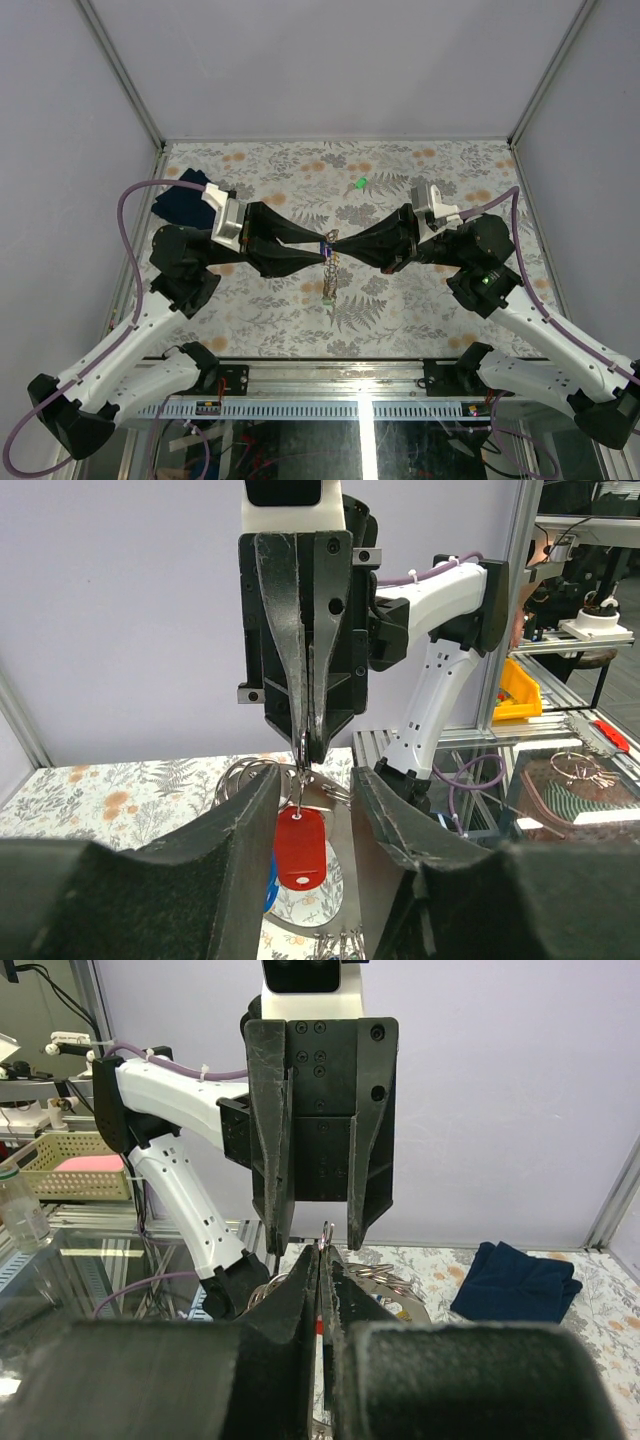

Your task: Put the keys on the keyring

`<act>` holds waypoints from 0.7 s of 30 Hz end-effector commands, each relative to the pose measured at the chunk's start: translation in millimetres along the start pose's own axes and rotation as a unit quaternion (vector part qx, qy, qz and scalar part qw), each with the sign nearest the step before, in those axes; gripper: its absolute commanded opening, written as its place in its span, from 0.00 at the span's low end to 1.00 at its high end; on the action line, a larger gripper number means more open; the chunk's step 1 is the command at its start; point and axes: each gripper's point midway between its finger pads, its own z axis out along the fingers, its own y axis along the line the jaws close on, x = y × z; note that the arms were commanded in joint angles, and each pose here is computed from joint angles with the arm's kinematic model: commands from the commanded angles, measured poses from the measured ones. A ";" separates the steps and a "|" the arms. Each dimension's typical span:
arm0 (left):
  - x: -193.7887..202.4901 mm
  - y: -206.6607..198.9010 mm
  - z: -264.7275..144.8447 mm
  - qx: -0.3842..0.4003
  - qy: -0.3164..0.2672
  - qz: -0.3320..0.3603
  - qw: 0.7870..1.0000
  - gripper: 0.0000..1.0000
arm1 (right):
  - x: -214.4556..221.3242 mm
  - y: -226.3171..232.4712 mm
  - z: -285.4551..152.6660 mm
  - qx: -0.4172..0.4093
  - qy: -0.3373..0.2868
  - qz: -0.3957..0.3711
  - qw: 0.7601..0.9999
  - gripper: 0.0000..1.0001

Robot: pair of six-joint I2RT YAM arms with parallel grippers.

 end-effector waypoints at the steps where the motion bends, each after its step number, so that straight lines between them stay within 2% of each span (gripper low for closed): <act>1: -8.3 -2.9 4.0 0.008 -0.018 0.009 1.000 0.33 | -48.9 11.6 1.2 -0.019 -0.055 -0.064 0.996 0.00; 4: -7.6 -4.0 5.3 0.012 -0.018 0.008 1.000 0.27 | -48.4 11.0 1.4 -0.018 -0.054 -0.064 0.996 0.00; 16: -8.4 -3.8 9.1 0.014 -0.020 0.005 1.000 0.18 | -40.5 9.0 3.7 -0.023 -0.044 -0.054 0.997 0.00; 20: -9.2 -4.5 9.5 0.016 -0.017 0.008 1.000 0.02 | -38.8 8.3 3.3 -0.021 -0.042 -0.053 0.997 0.00; 21: -8.5 -4.7 9.5 0.016 -0.015 0.008 1.000 0.00 | -38.4 8.3 3.1 -0.020 -0.042 -0.053 0.998 0.00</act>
